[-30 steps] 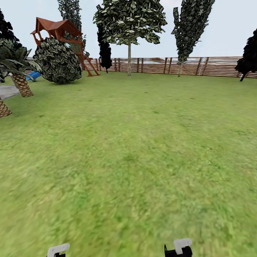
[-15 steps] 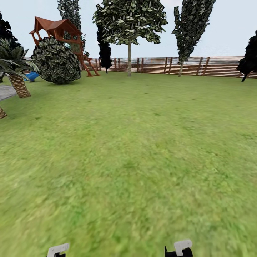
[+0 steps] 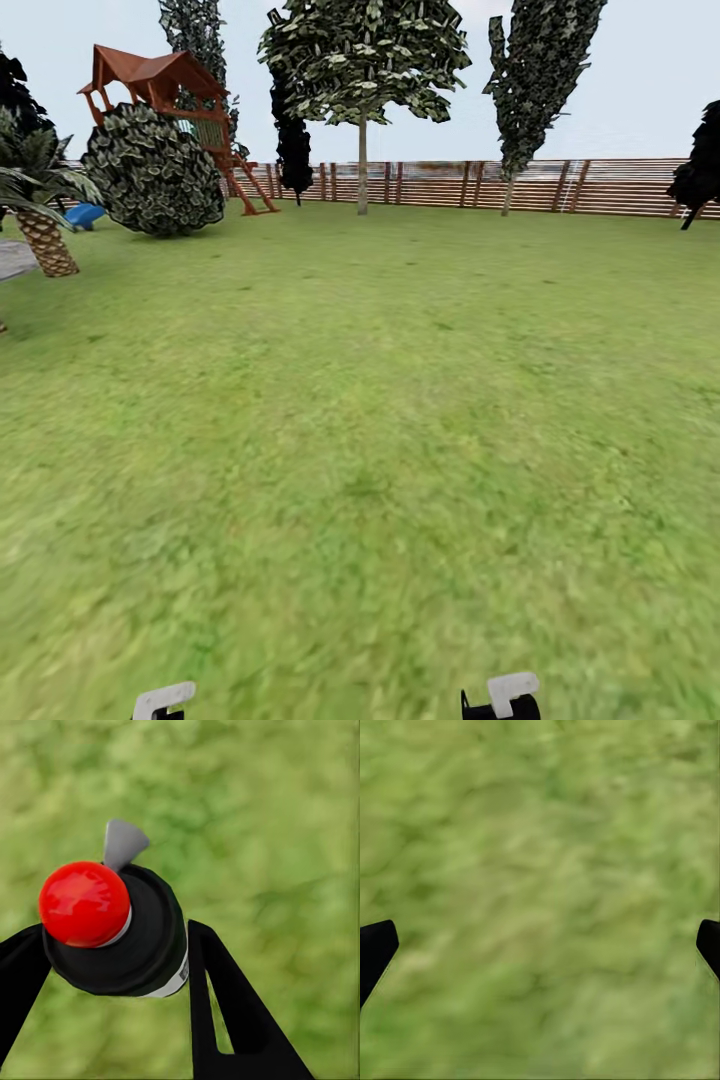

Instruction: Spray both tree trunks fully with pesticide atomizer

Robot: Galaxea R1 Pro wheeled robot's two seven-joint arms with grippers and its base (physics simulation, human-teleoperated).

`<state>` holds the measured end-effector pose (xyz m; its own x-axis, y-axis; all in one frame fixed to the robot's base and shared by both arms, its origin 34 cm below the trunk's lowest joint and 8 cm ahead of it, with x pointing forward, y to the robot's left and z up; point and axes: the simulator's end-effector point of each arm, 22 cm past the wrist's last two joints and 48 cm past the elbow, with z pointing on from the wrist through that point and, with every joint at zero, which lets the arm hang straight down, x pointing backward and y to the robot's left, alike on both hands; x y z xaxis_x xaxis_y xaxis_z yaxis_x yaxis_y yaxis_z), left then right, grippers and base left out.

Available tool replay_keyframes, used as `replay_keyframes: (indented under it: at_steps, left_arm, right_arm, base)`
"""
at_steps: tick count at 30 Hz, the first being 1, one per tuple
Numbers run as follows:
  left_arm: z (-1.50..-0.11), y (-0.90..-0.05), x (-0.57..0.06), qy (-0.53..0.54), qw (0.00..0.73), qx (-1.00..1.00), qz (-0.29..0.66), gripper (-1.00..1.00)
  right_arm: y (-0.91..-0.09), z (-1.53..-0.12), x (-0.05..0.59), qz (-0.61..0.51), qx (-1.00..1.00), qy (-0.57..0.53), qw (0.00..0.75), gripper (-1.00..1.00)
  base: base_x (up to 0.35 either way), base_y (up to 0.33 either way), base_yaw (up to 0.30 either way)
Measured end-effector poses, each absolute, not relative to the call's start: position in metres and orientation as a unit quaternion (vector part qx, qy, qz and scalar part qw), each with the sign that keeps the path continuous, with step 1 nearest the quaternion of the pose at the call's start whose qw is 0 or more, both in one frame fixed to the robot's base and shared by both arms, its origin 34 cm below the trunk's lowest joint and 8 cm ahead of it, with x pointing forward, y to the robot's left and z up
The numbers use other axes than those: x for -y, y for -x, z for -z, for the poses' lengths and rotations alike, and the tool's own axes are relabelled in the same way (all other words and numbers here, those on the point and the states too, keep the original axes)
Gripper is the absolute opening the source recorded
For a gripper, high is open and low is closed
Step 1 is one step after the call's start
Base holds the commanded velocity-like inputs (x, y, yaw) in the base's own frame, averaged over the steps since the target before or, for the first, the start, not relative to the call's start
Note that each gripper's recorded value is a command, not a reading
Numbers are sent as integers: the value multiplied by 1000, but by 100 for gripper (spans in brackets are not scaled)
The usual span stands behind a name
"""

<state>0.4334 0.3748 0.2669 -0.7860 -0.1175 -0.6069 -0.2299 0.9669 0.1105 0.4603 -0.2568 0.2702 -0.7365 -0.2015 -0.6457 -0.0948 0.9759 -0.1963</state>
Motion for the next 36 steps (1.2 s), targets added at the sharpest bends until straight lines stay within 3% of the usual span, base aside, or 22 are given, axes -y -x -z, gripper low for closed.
replay_keyframes:
  at_steps: [36]
  left_arm:
    - [-267, -433, -375, 92, 314, -941, -90, -100]
  right_arm:
    - [-460, -270, 257, 75, -929, 80, 354, 100]
  base:
    - [340, 0, 0]
